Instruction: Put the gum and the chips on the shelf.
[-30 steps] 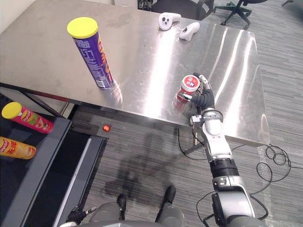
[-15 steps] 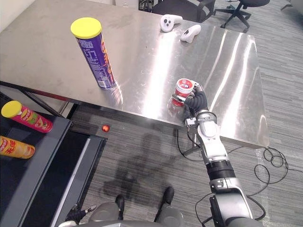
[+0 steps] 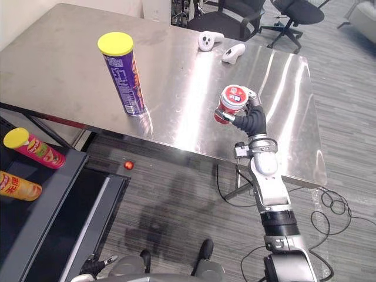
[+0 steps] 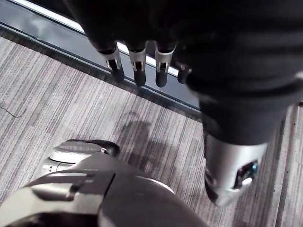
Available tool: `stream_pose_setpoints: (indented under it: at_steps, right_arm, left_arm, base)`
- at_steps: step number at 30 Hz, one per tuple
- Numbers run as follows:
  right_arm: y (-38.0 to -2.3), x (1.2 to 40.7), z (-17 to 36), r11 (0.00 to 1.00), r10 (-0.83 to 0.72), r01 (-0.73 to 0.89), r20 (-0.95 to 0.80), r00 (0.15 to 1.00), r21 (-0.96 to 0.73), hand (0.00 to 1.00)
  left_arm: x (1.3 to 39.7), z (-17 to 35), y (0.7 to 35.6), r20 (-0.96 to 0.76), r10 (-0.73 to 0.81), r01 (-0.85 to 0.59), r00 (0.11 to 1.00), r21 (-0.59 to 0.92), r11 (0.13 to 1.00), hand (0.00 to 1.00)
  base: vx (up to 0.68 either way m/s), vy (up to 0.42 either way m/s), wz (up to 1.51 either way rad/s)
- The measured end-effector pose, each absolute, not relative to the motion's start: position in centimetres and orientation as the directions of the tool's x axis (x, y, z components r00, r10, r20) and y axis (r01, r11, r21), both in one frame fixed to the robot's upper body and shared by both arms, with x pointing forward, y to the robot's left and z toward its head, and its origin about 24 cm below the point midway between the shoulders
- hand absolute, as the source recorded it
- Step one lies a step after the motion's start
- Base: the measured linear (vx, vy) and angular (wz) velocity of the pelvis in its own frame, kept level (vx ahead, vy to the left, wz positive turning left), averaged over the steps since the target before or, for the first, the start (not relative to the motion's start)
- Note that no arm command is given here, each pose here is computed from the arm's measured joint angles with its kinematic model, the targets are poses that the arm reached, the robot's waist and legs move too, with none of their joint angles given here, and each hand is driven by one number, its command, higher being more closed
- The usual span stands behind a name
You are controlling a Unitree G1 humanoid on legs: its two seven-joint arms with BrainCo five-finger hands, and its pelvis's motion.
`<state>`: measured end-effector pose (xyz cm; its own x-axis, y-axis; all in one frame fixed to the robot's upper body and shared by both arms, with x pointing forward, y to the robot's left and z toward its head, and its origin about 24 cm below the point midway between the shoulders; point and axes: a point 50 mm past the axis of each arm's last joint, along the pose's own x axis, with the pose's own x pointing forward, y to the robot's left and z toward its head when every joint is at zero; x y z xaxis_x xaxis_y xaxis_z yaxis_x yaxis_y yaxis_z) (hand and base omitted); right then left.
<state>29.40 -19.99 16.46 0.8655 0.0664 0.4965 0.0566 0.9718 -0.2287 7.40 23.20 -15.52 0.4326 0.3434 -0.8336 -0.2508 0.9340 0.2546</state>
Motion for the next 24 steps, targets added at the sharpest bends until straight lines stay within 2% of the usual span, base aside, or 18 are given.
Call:
stream_pose_setpoints:
  at_steps: [8, 24]
  right_arm:
    - [-19.7, 27.1, 15.2, 0.963, 0.139, -0.009, 0.467, 0.873, -0.269, 1.00]
    - [-19.9, 25.0, 10.7, 0.974, 0.129, -0.061, 0.314, 0.941, -0.217, 1.00]
  left_arm:
    - [6.6, -15.7, 23.1, -0.849, 0.332, -0.214, 0.411, 0.265, 0.940, 0.00]
    - [4.8, -16.3, 22.7, -0.881, 0.315, -0.206, 0.354, 0.255, 0.945, 0.00]
  base:
    - [-0.04, -0.019, -0.02]
    - [-0.09, -0.072, 0.09]
